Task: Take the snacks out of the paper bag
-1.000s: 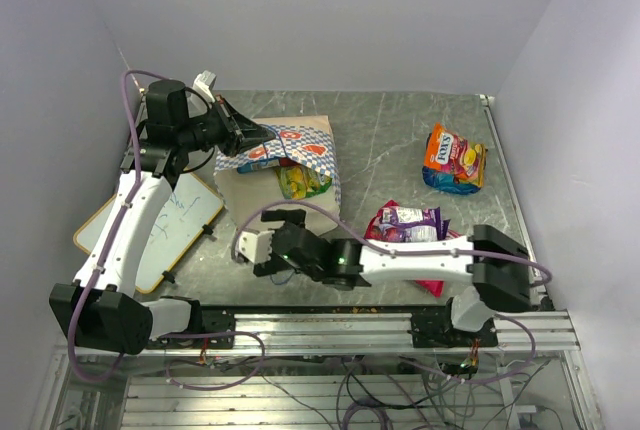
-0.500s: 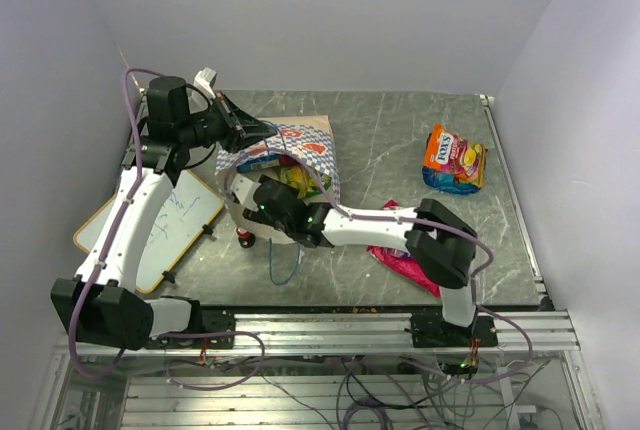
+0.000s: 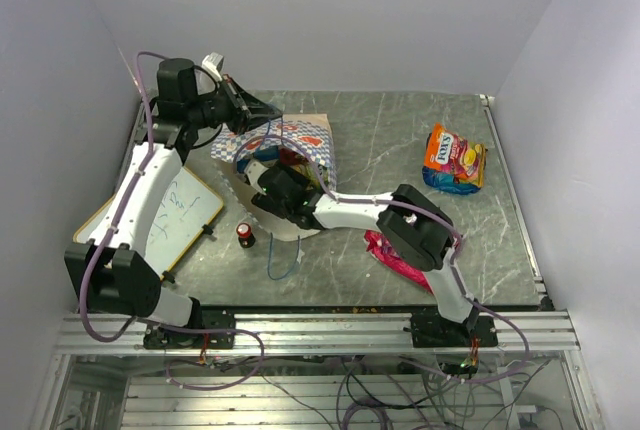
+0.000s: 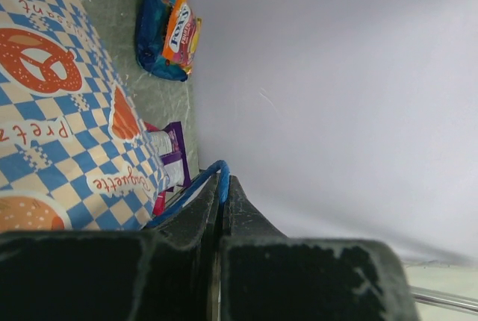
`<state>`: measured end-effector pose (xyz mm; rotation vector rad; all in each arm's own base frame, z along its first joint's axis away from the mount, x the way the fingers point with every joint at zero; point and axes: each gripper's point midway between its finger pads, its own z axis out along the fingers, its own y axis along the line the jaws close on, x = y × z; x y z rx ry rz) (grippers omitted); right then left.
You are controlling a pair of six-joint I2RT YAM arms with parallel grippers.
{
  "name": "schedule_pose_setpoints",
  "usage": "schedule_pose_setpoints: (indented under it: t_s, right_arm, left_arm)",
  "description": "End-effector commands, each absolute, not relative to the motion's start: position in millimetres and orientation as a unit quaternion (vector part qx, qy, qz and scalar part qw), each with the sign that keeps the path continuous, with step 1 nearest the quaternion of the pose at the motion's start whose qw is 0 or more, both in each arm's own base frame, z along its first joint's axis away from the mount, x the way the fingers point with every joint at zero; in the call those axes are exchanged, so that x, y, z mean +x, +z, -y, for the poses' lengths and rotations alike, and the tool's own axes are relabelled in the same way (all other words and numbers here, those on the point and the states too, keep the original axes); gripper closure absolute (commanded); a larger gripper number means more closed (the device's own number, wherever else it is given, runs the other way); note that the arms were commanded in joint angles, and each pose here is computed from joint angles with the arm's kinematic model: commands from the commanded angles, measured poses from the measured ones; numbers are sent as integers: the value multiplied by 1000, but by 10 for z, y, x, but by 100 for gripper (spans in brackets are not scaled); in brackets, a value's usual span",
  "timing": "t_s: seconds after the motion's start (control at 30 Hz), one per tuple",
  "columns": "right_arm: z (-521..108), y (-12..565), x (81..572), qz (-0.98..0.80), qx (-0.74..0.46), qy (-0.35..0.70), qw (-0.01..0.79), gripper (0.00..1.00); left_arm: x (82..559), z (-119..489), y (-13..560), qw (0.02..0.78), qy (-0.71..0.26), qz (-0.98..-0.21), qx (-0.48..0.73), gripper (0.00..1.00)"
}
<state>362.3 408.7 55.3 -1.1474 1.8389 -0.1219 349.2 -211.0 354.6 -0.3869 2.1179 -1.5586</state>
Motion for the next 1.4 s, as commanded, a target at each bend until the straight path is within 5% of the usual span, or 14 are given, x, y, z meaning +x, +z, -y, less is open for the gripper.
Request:
schedule_pose_setpoints:
  t_s: [0.0, 0.47, 0.87, 1.37]
  right_arm:
    - [-3913, 397, 3851, -761, -453, -86, 456, 28]
    - [-3940, 541, 3932, -755, -470, -25, 457, 76]
    - [-4112, 1177, 3684, -711, -487, 36, 505, 100]
    - [-3872, 2049, 2545, -667, -475, 142, 556, 100]
  left_arm:
    - [3529, 2218, 3798, 248, -595, -758, -102, 93]
    - [3815, 2300, 3703, 235, -597, -760, -104, 93]
    - [3672, 2249, 3731, 240, -591, -762, -111, 93]
    - [3586, 2148, 3784, 269, -587, -752, -133, 93]
